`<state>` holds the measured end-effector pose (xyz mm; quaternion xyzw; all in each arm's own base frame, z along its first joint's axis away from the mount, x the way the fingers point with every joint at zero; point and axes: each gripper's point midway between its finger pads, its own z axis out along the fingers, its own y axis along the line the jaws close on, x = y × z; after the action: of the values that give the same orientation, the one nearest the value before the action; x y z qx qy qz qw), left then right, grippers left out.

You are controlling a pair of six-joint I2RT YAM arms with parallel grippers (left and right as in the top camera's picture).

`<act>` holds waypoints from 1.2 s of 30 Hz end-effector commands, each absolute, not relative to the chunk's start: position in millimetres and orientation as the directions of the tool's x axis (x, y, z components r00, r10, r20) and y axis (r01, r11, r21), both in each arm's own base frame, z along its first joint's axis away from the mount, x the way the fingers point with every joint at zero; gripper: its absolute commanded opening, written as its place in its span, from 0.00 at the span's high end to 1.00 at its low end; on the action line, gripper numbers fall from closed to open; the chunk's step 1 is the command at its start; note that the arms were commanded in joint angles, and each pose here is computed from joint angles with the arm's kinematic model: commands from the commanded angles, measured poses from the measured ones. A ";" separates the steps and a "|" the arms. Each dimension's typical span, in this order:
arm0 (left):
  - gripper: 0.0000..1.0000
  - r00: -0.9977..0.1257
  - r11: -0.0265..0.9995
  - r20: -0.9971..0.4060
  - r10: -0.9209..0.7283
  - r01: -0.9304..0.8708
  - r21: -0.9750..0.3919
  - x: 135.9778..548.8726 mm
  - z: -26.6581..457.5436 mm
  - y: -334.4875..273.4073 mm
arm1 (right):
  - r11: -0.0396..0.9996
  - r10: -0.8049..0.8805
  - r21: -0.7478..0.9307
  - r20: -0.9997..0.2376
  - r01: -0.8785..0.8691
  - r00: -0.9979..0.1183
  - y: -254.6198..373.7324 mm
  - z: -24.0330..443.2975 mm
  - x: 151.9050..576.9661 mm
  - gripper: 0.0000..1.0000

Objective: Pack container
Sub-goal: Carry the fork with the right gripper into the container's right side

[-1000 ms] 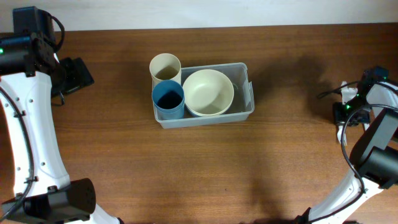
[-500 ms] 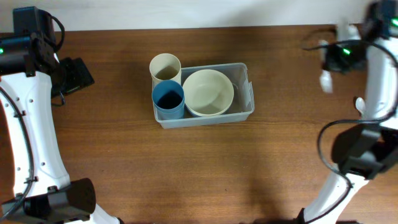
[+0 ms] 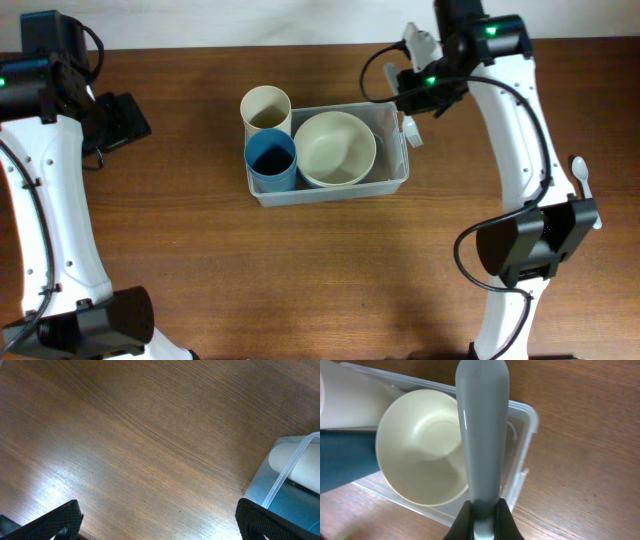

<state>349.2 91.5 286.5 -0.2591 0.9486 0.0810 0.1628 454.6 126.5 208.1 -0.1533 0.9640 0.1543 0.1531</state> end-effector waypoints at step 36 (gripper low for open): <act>0.00 -0.790 0.843 -0.391 -0.473 -0.534 0.059 344.9 300.2 93.7 | 0.977 -0.092 0.167 -0.233 -0.133 -0.968 93.4 129.7 461.2 0.45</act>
<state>348.9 91.5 286.8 -0.2591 0.9485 0.0810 0.1632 451.4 125.0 122.4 -0.0631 0.9837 0.1398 0.0936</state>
